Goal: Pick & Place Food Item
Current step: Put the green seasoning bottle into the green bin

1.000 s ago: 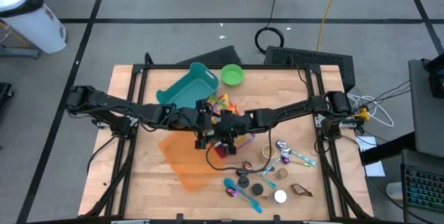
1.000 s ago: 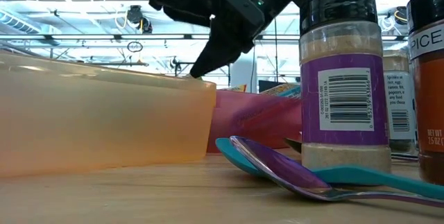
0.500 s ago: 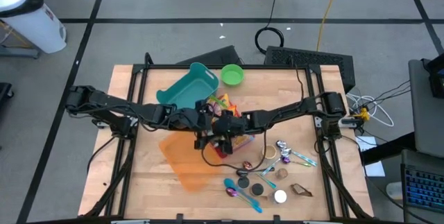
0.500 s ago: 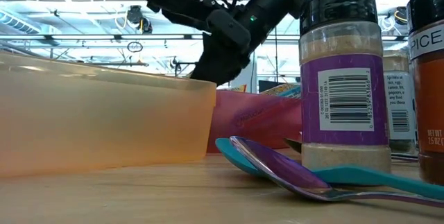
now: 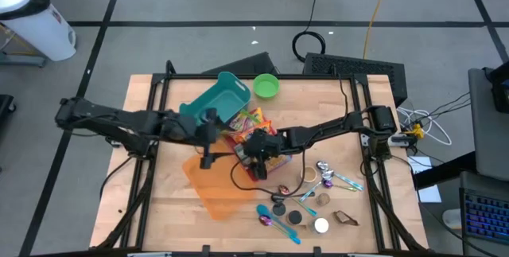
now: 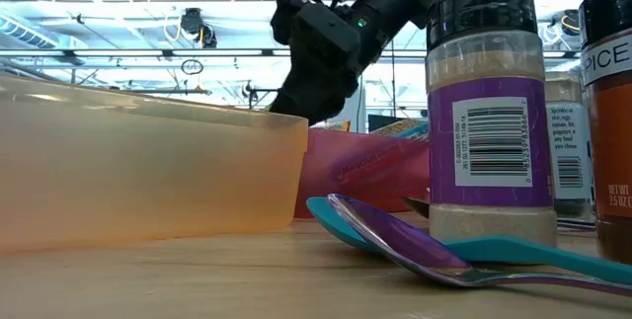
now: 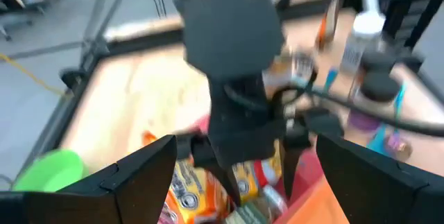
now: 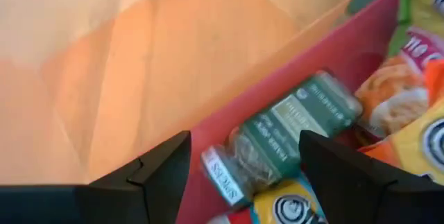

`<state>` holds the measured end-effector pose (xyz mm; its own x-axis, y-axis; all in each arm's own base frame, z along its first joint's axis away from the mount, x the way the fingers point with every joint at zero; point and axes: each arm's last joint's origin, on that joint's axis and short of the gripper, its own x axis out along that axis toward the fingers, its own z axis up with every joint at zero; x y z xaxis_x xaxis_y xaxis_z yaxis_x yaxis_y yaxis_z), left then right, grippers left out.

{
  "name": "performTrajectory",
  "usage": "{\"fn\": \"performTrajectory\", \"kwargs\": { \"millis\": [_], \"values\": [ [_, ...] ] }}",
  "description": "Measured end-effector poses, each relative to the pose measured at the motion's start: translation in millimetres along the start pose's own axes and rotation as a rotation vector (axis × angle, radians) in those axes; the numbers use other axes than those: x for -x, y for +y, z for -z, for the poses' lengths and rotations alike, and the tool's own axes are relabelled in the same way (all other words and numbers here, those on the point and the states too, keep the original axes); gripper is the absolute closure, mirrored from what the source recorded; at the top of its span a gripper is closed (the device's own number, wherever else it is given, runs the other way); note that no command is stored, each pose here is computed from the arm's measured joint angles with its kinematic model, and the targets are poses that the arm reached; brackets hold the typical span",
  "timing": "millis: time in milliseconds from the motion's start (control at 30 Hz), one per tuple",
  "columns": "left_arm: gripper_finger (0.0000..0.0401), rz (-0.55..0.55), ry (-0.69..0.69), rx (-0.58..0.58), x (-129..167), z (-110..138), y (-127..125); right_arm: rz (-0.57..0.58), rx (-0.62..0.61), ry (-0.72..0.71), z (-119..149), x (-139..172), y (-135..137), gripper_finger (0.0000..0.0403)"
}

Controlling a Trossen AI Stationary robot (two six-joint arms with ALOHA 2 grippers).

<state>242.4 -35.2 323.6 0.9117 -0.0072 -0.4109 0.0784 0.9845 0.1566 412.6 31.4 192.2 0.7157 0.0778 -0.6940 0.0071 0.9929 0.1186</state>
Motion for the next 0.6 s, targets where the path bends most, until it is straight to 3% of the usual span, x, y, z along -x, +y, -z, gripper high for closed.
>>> {"fn": "performTrajectory", "kwargs": {
  "millis": [133,233,600],
  "values": [
    [0.0048,-0.044,-0.094,0.062,24.8,-9.3,6.5,0.064,0.008,-0.032,0.5,-8.6,-2.4,0.0144],
    [0.0048,-0.085,-0.114,0.095,32.6,-11.0,8.9,0.111,0.015,0.024,10.4,-16.9,-5.2,0.0144],
    [0.0048,-0.106,-0.07,0.102,23.5,-7.0,7.9,0.134,-0.044,0.111,23.9,-29.5,-7.3,0.0145]
  ]
}}
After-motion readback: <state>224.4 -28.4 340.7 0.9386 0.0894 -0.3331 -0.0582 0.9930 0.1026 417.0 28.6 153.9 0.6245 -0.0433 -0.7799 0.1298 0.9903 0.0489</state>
